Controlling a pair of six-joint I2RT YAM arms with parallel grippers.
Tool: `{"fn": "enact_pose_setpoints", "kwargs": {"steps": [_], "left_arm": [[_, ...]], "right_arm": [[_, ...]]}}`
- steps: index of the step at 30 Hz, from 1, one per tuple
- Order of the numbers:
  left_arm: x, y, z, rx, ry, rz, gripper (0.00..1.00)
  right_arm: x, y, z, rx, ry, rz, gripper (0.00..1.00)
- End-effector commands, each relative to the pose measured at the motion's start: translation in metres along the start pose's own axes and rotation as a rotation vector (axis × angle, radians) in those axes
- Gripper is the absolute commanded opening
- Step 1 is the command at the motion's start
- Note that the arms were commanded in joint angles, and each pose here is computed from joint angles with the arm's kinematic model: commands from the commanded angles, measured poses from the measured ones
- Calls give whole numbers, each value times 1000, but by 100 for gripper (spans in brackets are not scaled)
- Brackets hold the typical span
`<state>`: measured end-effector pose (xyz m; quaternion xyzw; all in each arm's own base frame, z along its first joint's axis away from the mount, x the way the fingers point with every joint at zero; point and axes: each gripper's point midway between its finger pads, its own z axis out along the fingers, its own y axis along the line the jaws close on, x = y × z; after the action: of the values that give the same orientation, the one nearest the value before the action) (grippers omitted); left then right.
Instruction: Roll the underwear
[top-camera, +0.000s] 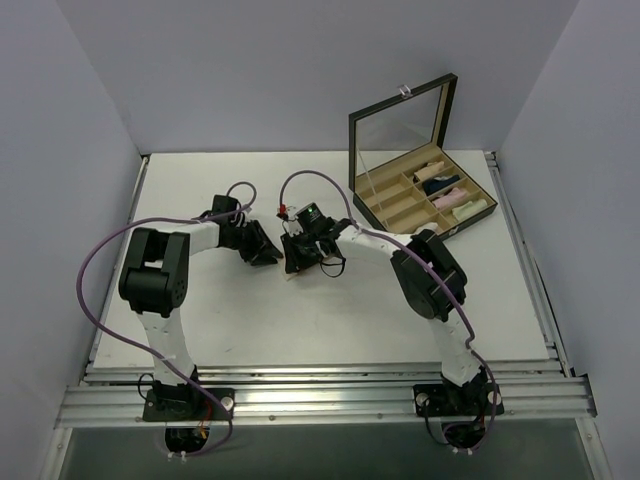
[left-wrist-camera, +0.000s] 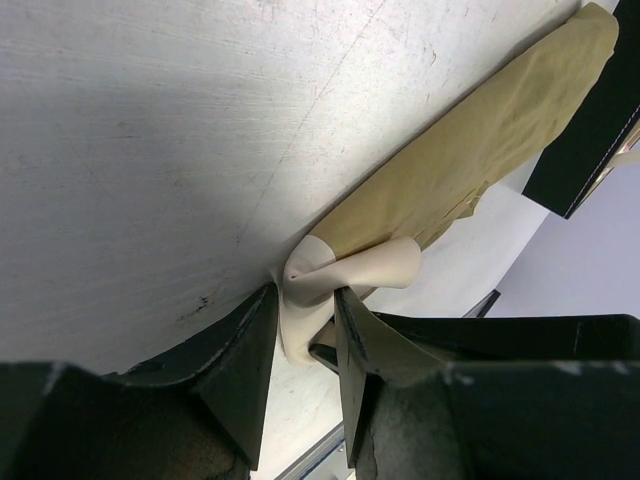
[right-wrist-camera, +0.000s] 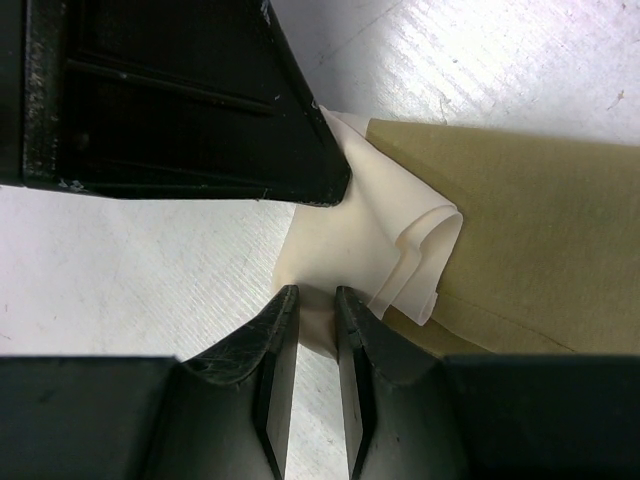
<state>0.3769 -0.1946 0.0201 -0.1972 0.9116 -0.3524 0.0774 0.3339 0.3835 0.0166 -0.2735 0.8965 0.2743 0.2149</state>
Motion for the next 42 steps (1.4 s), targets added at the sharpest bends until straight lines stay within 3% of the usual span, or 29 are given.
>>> {"fn": "enact_pose_setpoints", "kwargs": {"steps": [1, 12, 13, 18, 24, 29, 36, 42], "left_arm": [[6, 49, 21, -166, -3, 8, 40], [5, 64, 35, -223, -25, -2, 34], [4, 63, 36, -227, -28, 4, 32], [6, 59, 39, -226, -26, 16, 3], [22, 48, 24, -285, -14, 15, 2], [51, 57, 6, -374, 58, -80, 2], [74, 81, -16, -541, 115, -127, 2], [88, 81, -25, -550, 149, -173, 2]], "right_arm": [[19, -17, -5, 63, 57, 24, 19], [20, -19, -7, 63, 65, 22, 19], [20, -20, -7, 64, 65, 24, 19], [17, -19, -13, 69, 52, 29, 20], [-10, -6, -42, 171, -67, -2, 31], [-15, 17, -55, 232, -184, -69, 40], [-6, 43, -63, 291, -226, -199, 41], [1, 57, -53, 322, -227, -284, 42]]}}
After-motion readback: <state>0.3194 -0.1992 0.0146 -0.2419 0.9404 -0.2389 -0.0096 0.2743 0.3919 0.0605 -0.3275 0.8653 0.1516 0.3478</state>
